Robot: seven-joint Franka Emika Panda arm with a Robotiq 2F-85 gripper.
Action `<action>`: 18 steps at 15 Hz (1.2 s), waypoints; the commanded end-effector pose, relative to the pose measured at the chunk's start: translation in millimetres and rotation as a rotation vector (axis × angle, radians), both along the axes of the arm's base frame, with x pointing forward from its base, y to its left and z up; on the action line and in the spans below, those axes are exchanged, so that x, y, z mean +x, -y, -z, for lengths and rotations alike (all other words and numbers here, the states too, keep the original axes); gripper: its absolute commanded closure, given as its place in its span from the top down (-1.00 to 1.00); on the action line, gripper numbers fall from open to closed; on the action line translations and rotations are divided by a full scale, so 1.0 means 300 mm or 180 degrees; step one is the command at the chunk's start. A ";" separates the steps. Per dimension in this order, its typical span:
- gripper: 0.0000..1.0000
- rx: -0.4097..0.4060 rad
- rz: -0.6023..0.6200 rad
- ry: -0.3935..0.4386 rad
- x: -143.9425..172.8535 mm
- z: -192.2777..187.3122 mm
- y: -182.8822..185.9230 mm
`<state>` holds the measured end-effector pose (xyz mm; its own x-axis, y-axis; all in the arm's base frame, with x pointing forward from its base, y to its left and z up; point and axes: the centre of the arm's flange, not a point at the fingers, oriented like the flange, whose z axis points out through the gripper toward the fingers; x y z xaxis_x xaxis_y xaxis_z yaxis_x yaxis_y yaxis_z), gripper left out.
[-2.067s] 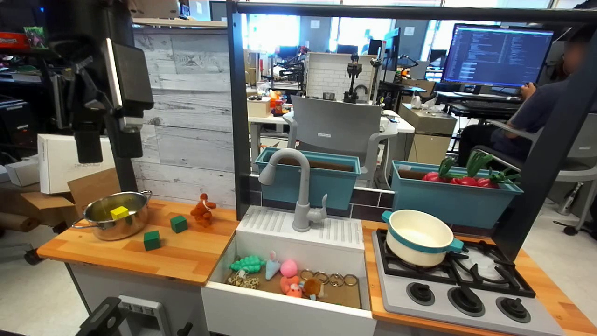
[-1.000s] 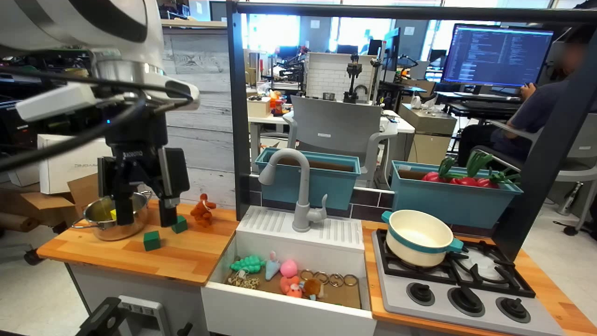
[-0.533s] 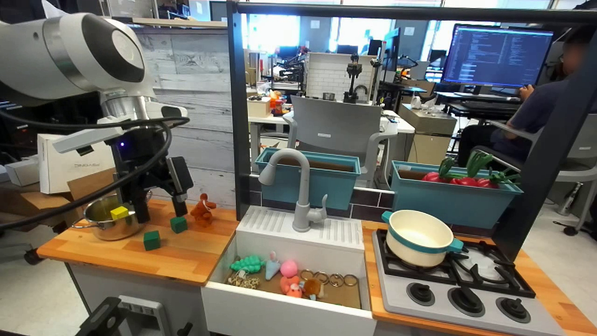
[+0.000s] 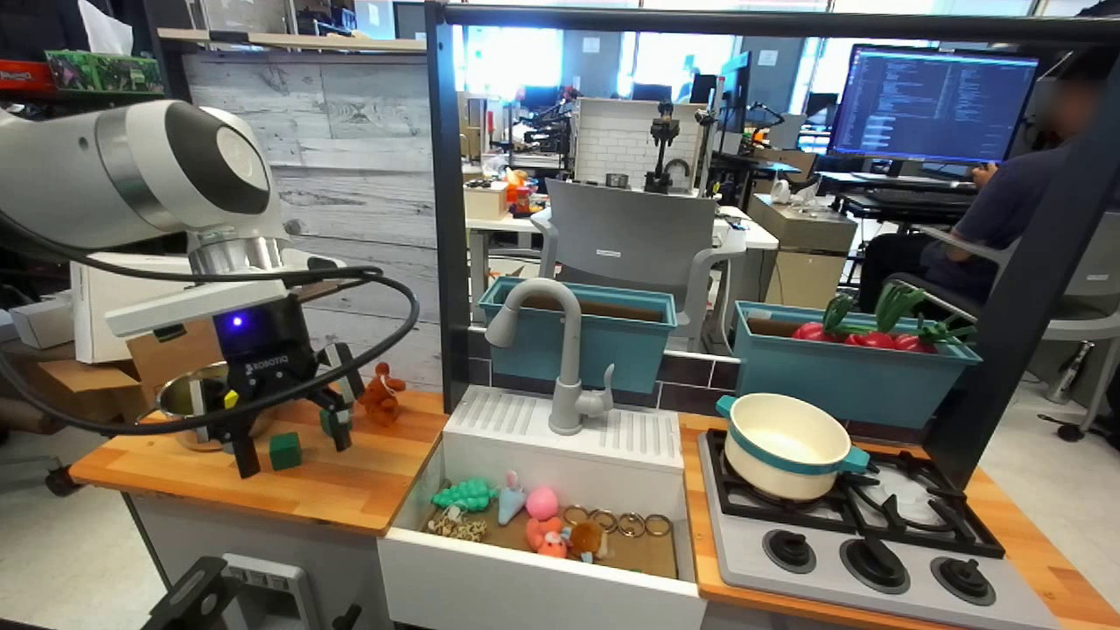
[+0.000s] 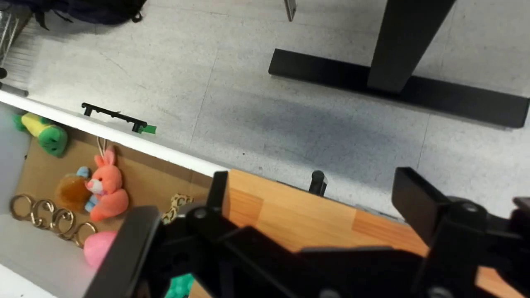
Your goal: Pick up the green block at the front of the counter and put it in the sink
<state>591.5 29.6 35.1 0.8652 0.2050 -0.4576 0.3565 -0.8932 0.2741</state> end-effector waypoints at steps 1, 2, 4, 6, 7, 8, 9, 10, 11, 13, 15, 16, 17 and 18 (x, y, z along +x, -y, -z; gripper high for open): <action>1.00 -0.0039 -0.0397 -0.0377 0.036 0.081 0.061; 1.00 -0.0078 -0.0449 -0.0457 0.033 0.100 0.076; 1.00 -0.0196 -0.0491 -0.0533 0.029 0.130 0.098; 1.00 -0.0123 -0.0403 -0.0457 -0.012 0.117 0.093; 1.00 -0.0133 -0.0411 -0.0464 -0.010 0.126 0.096; 1.00 -0.0135 -0.0416 -0.0468 -0.008 0.132 0.096; 1.00 -0.0136 -0.0418 -0.0467 -0.006 0.132 0.095; 1.00 -0.0137 -0.0418 -0.0464 -0.004 0.131 0.095; 1.00 -0.0137 -0.0420 -0.0463 -0.002 0.129 0.095; 1.00 -0.0137 -0.0422 -0.0465 -0.001 0.129 0.095; 1.00 -0.0136 -0.0424 -0.0467 -0.001 0.129 0.095; 1.00 -0.0136 -0.0425 -0.0468 -0.001 0.129 0.095; 1.00 -0.0136 -0.0425 -0.0468 -0.001 0.128 0.095; 1.00 -0.0136 -0.0425 -0.0469 -0.002 0.128 0.095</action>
